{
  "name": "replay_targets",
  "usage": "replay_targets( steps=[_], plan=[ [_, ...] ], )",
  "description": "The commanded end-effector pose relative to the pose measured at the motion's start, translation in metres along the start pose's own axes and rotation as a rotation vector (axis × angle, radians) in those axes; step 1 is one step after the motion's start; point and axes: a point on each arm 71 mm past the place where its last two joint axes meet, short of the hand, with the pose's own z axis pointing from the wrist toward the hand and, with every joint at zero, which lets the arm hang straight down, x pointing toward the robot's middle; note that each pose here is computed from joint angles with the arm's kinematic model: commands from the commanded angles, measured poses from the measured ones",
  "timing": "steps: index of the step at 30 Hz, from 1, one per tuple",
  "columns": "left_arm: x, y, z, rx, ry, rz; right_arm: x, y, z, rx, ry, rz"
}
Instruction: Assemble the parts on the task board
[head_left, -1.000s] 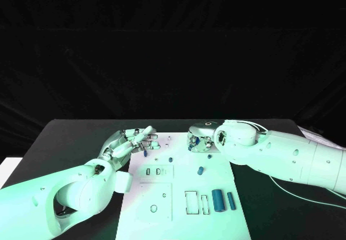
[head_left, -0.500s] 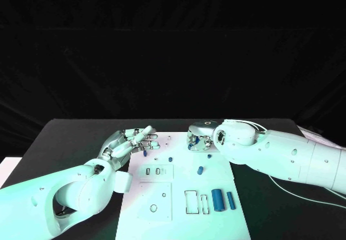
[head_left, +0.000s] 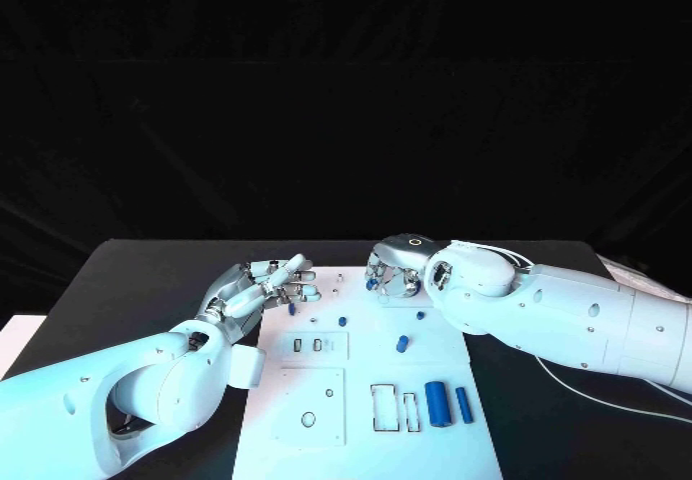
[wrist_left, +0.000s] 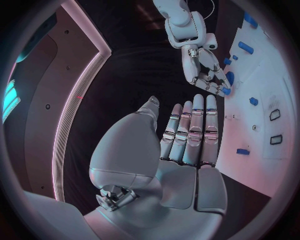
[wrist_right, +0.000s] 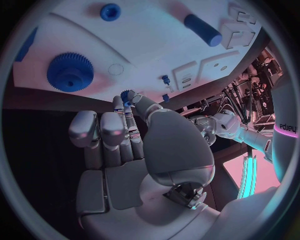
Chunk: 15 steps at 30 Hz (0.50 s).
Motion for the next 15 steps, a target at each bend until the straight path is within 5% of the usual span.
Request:
replay_targets(
  steps=[1,15],
  plan=[
    [0.0014,-0.0012,-0.0003,0.002,0.017,-0.016,-0.005,0.001,0.003,0.028,-0.072,0.010],
    [0.0021,-0.0020,-0.0018,0.000,0.022,-0.019,-0.004,0.012,0.026,0.041,-0.094,0.019]
  ],
)
